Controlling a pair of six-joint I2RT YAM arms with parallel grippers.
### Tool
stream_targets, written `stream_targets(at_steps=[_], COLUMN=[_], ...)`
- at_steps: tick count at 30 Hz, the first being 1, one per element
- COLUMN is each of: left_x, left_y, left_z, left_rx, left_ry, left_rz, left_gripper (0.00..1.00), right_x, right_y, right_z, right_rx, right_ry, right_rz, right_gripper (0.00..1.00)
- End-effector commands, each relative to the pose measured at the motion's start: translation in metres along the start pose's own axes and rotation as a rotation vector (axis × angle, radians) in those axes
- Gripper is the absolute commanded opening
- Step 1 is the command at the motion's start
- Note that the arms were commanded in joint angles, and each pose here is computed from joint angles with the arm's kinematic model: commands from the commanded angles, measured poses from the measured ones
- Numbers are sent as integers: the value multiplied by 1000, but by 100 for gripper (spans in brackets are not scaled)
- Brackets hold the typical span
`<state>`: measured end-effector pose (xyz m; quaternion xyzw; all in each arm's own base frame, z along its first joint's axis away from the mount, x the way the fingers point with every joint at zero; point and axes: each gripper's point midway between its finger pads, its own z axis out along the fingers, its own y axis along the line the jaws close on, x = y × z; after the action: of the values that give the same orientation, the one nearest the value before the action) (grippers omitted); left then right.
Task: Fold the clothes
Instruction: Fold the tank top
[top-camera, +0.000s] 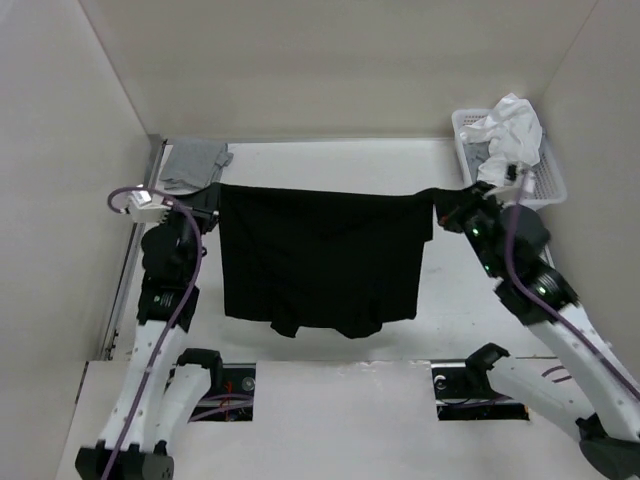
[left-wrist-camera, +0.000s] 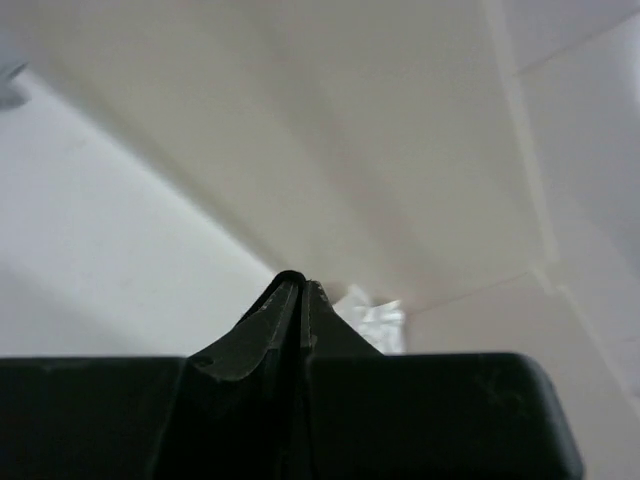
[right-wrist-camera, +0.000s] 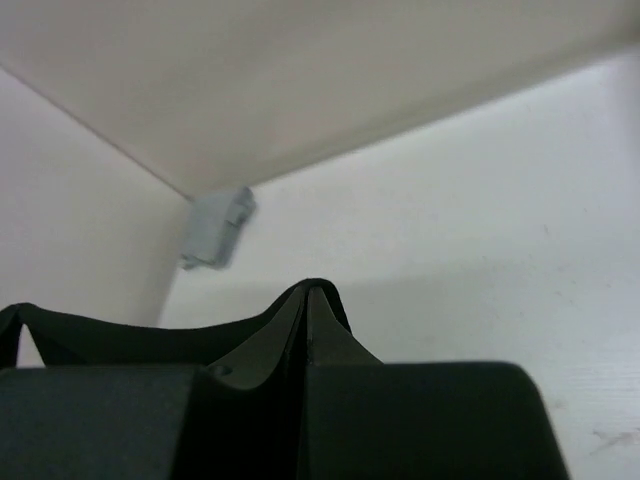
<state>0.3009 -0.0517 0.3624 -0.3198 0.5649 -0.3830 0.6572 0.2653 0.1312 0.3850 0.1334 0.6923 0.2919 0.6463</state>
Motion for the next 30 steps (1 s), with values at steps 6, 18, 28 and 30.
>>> stream_targets(at_steps=[6,18,28,30], left_x=[71,103,95,94], left_y=[142,173,171,173], left_z=[96,160,53,35], left_rx=[-324,-350,-312,-312], left_ry=[109,203,180,189], left_rz=[48,29,-2,1], left_gripper=[0,0,0,0], right_x=[114,129,159,168], right_y=[-90,-125,-147,-153], right_z=[158,246,142,125], right_rx=[109,169,194,208], right_ry=[310,371,330,335], right_rz=[78,105,185,203], right_gripper=[2,1,1,1])
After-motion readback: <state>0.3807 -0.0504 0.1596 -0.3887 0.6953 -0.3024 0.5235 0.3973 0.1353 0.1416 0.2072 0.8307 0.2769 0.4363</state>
